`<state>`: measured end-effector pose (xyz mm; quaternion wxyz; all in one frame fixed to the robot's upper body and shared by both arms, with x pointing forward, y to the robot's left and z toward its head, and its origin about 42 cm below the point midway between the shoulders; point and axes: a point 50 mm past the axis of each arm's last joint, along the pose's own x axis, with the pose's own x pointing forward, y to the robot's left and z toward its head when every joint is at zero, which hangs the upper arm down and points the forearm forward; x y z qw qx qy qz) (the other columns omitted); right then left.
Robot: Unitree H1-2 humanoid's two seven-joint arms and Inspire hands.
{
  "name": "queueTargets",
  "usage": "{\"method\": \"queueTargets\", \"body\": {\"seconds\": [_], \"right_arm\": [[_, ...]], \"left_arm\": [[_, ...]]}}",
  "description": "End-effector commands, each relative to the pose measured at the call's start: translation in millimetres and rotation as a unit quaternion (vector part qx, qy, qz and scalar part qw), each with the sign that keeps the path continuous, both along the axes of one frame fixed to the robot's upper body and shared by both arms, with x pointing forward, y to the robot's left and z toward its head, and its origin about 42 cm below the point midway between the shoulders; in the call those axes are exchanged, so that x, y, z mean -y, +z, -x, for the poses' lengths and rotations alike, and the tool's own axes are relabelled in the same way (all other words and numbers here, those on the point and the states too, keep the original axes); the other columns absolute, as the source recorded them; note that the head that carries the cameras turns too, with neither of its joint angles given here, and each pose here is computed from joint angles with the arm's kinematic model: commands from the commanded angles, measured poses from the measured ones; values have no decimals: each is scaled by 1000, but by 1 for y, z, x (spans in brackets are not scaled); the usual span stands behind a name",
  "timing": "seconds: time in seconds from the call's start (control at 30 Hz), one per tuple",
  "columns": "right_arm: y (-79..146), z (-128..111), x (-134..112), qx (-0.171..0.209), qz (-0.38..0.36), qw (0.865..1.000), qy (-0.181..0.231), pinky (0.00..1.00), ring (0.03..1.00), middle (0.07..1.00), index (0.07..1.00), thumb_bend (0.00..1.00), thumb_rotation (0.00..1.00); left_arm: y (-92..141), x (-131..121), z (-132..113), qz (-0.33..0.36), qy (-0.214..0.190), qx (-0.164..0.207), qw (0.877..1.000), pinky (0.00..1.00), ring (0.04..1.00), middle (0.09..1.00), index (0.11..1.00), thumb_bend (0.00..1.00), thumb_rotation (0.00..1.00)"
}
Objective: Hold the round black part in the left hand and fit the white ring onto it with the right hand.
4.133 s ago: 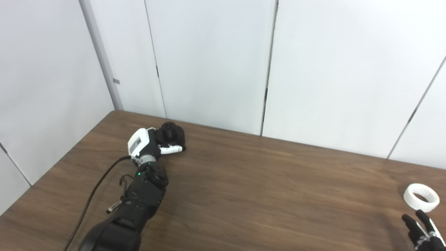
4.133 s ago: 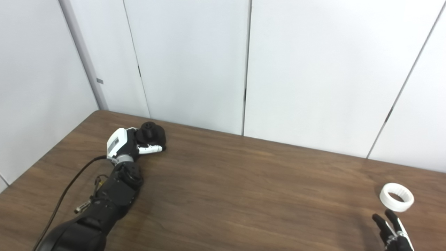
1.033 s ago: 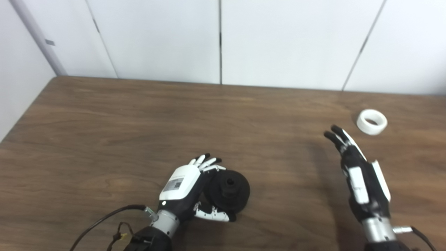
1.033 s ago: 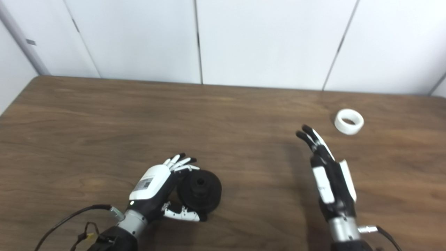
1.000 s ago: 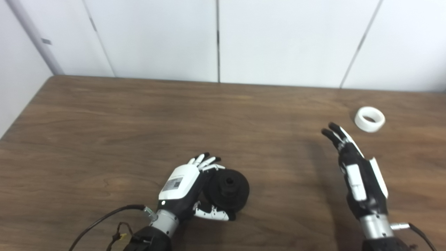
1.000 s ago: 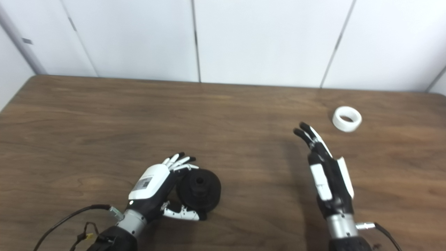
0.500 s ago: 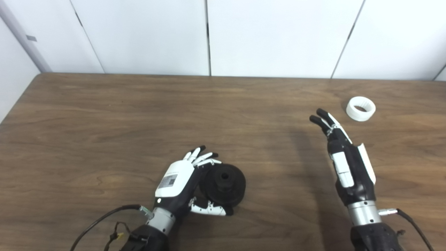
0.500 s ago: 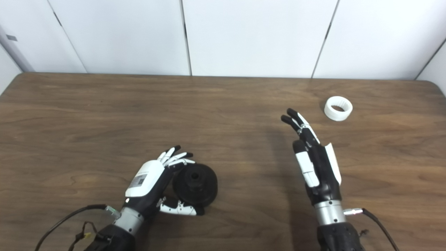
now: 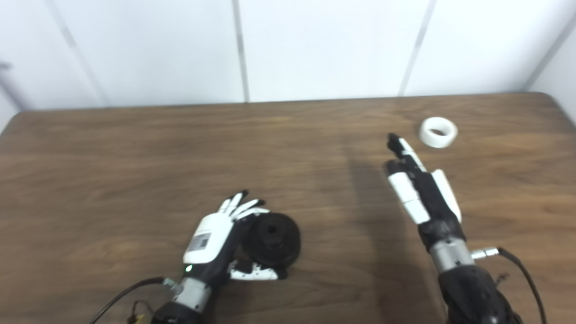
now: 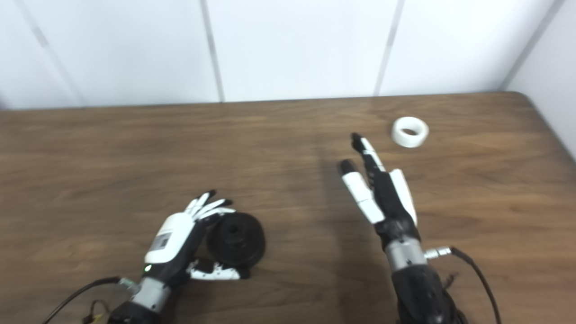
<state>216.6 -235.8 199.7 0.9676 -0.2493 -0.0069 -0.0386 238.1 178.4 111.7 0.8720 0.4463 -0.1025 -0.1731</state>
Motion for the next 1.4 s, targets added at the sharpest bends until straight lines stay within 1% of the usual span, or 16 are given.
{"method": "queueTargets", "body": {"seconds": [0.0, 0.07, 0.1, 0.17, 0.33, 0.4, 0.47, 0.53, 0.6, 0.63, 0.7, 0.8, 0.87, 1.0, 1.2, 1.37], "right_arm": [[25, -9, 7, 24, 77, 997, -3, 928, 972, 973, 985, 643, 682], [32, -18, 14, 13, 122, 992, -2, 960, 993, 979, 992, 689, 523], [35, -23, 17, 7, 146, 989, -2, 954, 997, 978, 989, 737, 450], [41, -30, 25, -7, 188, 982, -3, 954, 1000, 984, 985, 794, 383], [50, -49, 44, -30, 254, 966, -19, 992, 1000, 1000, 980, 829, 307], [52, -56, 53, -35, 270, 962, -23, 996, 1000, 1000, 979, 834, 297], [53, -62, 60, -39, 285, 957, -27, 999, 1000, 1000, 978, 835, 309], [55, -70, 67, -42, 304, 951, -30, 995, 1000, 1000, 978, 840, 337], [58, -80, 75, -45, 326, 944, -30, 1000, 1000, 1000, 974, 857, 343], [60, -84, 78, -47, 335, 941, -30, 1000, 1000, 1000, 971, 870, 333], [63, -96, 83, -52, 364, 929, -29, 1000, 1000, 1000, 966, 912, 289], [68, -112, 90, -58, 401, 914, -28, 1000, 1000, 1000, 963, 942, 261], [71, -123, 95, -60, 417, 906, -27, 1000, 1000, 1000, 959, 955, 250], [78, -142, 100, -71, 430, 900, -28, 1000, 1000, 1000, 954, 941, 258], [82, -166, 107, -87, 451, 888, -26, 1000, 1000, 1000, 939, 942, 236], [84, -186, 109, -99, 469, 878, -21, 1000, 1000, 1000, 940, 934, 256]], "left_arm": [[-3, -5, -2, -21, 2, -2, 1000, 1000, 1000, 879, 483, 520, 62], [-2, -8, -2, -22, 3, -4, 1000, 1000, 1000, 883, 482, 520, 62], [-2, -9, -2, -21, 3, -4, 1000, 1000, 1000, 881, 482, 520, 62], [-3, -12, -2, -21, 3, -4, 1000, 1000, 1000, 879, 482, 520, 62], [-4, -18, -1, -28, 0, -6, 1000, 1000, 1000, 885, 484, 519, 65], [-5, -20, -1, -30, -1, -5, 1000, 1000, 1000, 884, 484, 519, 65], [-6, -21, -1, -30, 1, -5, 1000, 1000, 1000, 882, 484, 519, 65], [-7, -23, -1, -33, 2, -3, 999, 1000, 1000, 881, 484, 520, 66], [-8, -24, -1, -35, 3, -3, 999, 1000, 1000, 879, 485, 520, 66], [-8, -24, -1, -35, 3, -3, 999, 1000, 1000, 879, 485, 520, 66], [-8, -25, 0, -34, 4, -4, 999, 1000, 1000, 879, 485, 520, 65], [-9, -27, 1, -34, 5, -3, 999, 1000, 1000, 880, 485, 520, 65], [-10, -28, 1, -35, 7, -1, 999, 1000, 1000, 879, 485, 520, 66], [-12, -32, 3, -36, 12, 2, 999, 1000, 995, 875, 485, 521, 65], [-15, -37, 7, -37, 15, 9, 999, 1000, 991, 878, 484, 521, 65], [-16, -40, 9, -35, 19, 10, 999, 1000, 996, 881, 484, 521, 65]]}}
